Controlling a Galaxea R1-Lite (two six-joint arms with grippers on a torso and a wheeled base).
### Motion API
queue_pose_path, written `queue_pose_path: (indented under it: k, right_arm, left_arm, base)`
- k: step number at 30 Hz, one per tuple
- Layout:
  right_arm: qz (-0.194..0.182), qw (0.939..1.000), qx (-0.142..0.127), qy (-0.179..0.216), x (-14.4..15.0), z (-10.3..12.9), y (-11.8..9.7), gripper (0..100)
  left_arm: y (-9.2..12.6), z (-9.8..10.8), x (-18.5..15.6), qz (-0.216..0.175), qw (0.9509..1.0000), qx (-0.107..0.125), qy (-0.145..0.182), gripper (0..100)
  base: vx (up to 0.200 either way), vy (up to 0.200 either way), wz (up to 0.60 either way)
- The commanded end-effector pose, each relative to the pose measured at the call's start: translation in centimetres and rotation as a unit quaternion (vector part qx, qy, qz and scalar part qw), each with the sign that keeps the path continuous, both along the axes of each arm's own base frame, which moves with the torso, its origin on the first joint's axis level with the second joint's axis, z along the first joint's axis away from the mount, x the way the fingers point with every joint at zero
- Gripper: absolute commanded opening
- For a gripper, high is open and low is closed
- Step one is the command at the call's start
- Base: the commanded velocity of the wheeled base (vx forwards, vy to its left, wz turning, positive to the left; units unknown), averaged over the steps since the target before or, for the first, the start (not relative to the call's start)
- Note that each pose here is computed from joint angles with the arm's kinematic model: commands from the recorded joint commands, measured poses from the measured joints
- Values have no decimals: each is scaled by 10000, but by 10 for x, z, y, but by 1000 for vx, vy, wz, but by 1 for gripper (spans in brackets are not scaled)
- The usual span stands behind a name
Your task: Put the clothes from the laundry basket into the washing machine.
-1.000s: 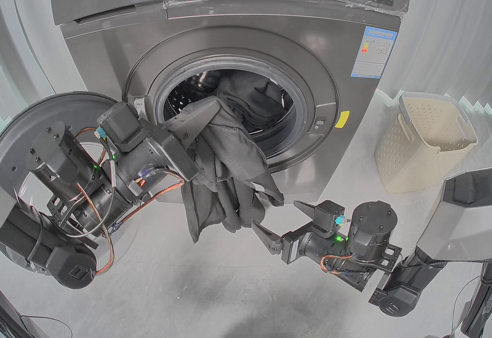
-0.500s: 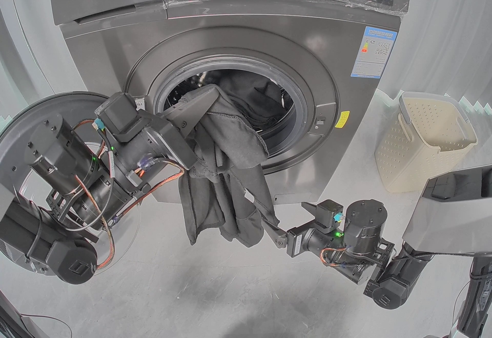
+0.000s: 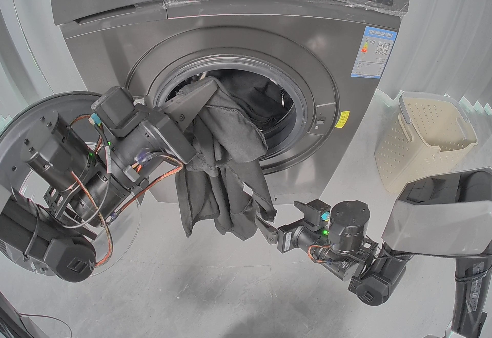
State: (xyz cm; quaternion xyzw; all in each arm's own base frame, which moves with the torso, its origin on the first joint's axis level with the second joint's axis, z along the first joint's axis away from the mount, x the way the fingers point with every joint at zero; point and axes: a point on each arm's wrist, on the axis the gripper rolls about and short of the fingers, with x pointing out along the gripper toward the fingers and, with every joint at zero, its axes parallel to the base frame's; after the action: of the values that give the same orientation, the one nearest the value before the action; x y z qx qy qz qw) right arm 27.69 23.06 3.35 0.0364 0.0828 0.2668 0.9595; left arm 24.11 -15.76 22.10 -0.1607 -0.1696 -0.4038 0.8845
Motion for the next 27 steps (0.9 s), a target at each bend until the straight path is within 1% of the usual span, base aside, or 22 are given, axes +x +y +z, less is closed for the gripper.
queue_pose_path:
  k: [1, 5, 6, 12, 16, 20, 21, 23, 27]
  right_arm:
    - [-23, 10000, -13, 25, 8, -10, 4, 100]
    - [-129, 9999, 37, -59, 21, -13, 5, 100]
    - [-190, 9998, 49, -70, 28, -16, 2, 100]
    - [-318, 9994, 12, -151, 45, -23, -3, 100]
    - [-309, 9991, 81, -278, 53, -25, 4, 100]
    - [-232, 9989, 146, -381, 55, -22, 11, 100]
    - [-217, 9988, 171, -410, 56, -21, 12, 0]
    - [-203, 9986, 211, -448, 56, -18, 14, 0]
    - [-189, 9976, 316, -581, 55, -8, 12, 0]
  left_arm:
    - [1, 1, 0, 3, 10000, -9, -10, 0]
    - [1, 2, 0, 3, 10000, -21, -29, 0]
    - [1, 2, 0, 3, 10000, -21, -29, 0]
    - [1, 2, 0, -1, 10000, -26, -24, 0]
    - [1, 4, 0, -34, 9999, -97, -13, 0]
    - [1, 3, 0, -33, 9999, -99, 10, 0]
    - [1, 3, 1, -33, 9999, -95, 17, 0]
    - [0, 2, 1, -33, 10000, -87, 30, 0]
    - [7, 0, 6, 105, 9999, -63, 68, 0]
  base:
    - [0, 0, 0]
    - [0, 0, 0]
    - [0, 0, 0]
    - [0, 0, 0]
    - [0, 0, 0]
    - [0, 0, 0]
    - [0, 0, 0]
    - [0, 0, 0]
    - [0, 0, 0]
